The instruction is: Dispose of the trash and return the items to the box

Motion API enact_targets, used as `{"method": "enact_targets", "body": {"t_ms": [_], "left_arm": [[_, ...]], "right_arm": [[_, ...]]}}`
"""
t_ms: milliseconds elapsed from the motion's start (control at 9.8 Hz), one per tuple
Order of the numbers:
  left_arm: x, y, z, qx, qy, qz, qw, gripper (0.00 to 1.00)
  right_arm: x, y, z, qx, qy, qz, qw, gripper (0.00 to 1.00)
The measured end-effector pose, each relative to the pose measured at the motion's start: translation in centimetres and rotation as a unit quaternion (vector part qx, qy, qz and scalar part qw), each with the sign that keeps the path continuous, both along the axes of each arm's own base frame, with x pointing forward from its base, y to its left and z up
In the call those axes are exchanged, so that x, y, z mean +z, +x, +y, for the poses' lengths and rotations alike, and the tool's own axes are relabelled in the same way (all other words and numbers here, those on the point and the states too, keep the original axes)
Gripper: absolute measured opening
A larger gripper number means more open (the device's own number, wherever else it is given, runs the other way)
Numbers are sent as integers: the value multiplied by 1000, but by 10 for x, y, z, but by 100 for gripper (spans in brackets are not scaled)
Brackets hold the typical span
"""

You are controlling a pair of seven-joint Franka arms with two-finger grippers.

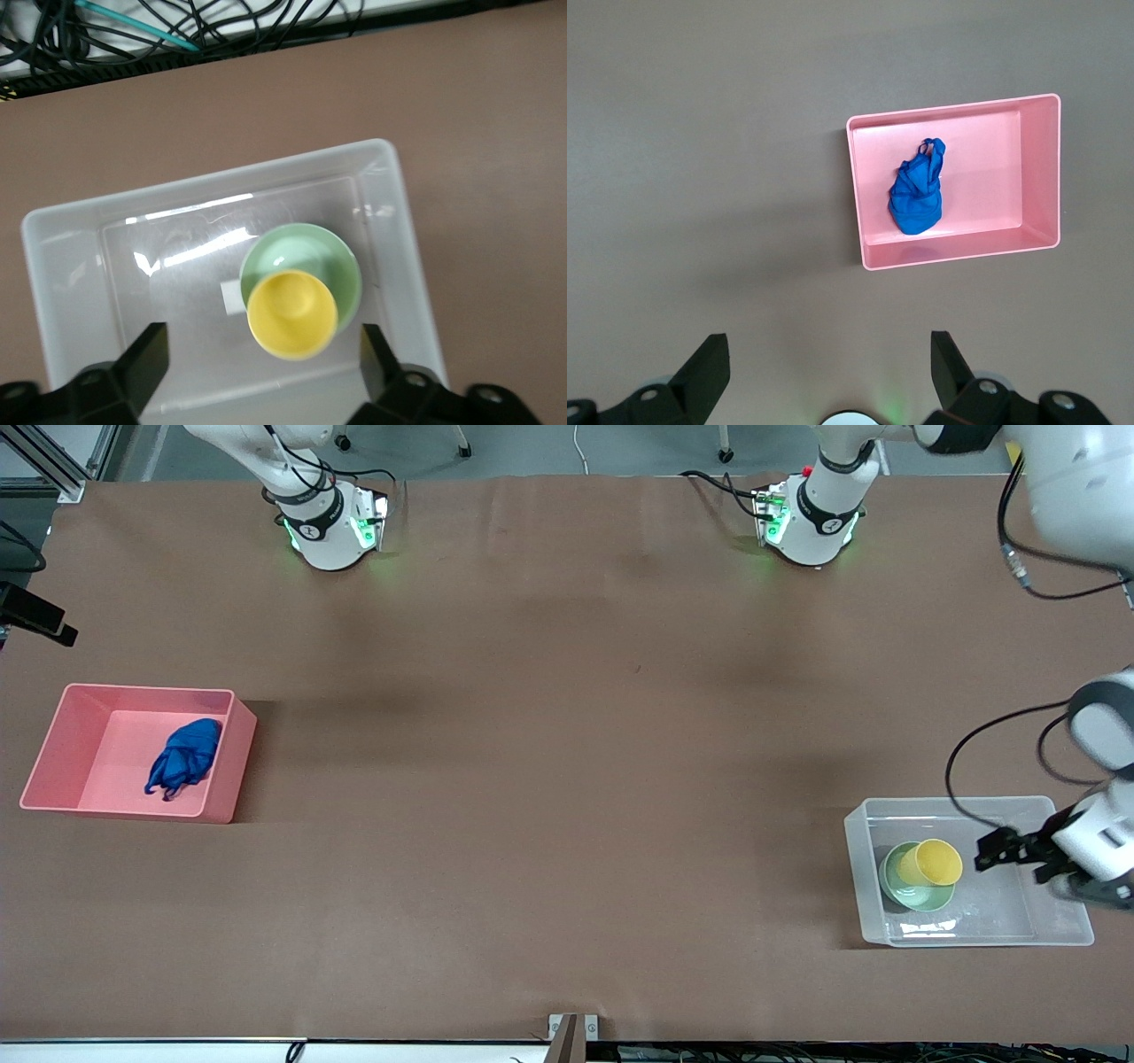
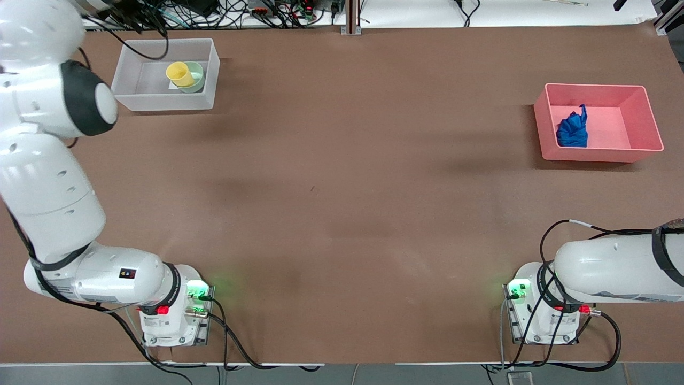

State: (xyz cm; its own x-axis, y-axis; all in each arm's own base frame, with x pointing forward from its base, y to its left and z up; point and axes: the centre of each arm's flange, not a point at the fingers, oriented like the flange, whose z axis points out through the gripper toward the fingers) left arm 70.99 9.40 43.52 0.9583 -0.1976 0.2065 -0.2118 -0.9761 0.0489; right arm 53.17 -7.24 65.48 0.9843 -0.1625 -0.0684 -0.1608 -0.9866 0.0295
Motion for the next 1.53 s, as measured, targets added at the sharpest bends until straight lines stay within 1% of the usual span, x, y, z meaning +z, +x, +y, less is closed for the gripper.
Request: {"method": "enact_targets", "body": {"t_ms": [102,204,306,510,612,816,1020,1122,1327,1531], "left_arm": [[44,-20,-2,1,0,10,1000,100],[84,-44,-10,6,12,18,1000,100],[118,-68,-25,14,22,18,999,100],[157,-111,-55,32,18,28,999,100],[169,-124,-64,33,15,36,999,100],[198,-136,-82,58,9,47,997,100],[230,-147,-103,61,8,57,996,100],[236,-153,-105,59,9,68,996,100],[242,-162,-106,57,11,77,995,100],[240,-164,-117,59,34,79,995,100]], "right_arm": [[0,0,0,2,0,-1,1000,100],[-1,1,0,6,0,-3,1000,100],[-3,2,-1,10,0,-2,1000,100],[-8,2,-1,10,1,2,1000,100],[-9,2,-1,11,1,3,1000,100],[-9,2,-1,11,1,2,1000,100],[-7,5,-1,12,-1,-9,1000,100],[-7,6,-1,12,-1,-12,1000,100],[-7,6,-1,12,-1,-12,1000,100],[-7,6,-1,13,-1,-12,1000,100]]}}
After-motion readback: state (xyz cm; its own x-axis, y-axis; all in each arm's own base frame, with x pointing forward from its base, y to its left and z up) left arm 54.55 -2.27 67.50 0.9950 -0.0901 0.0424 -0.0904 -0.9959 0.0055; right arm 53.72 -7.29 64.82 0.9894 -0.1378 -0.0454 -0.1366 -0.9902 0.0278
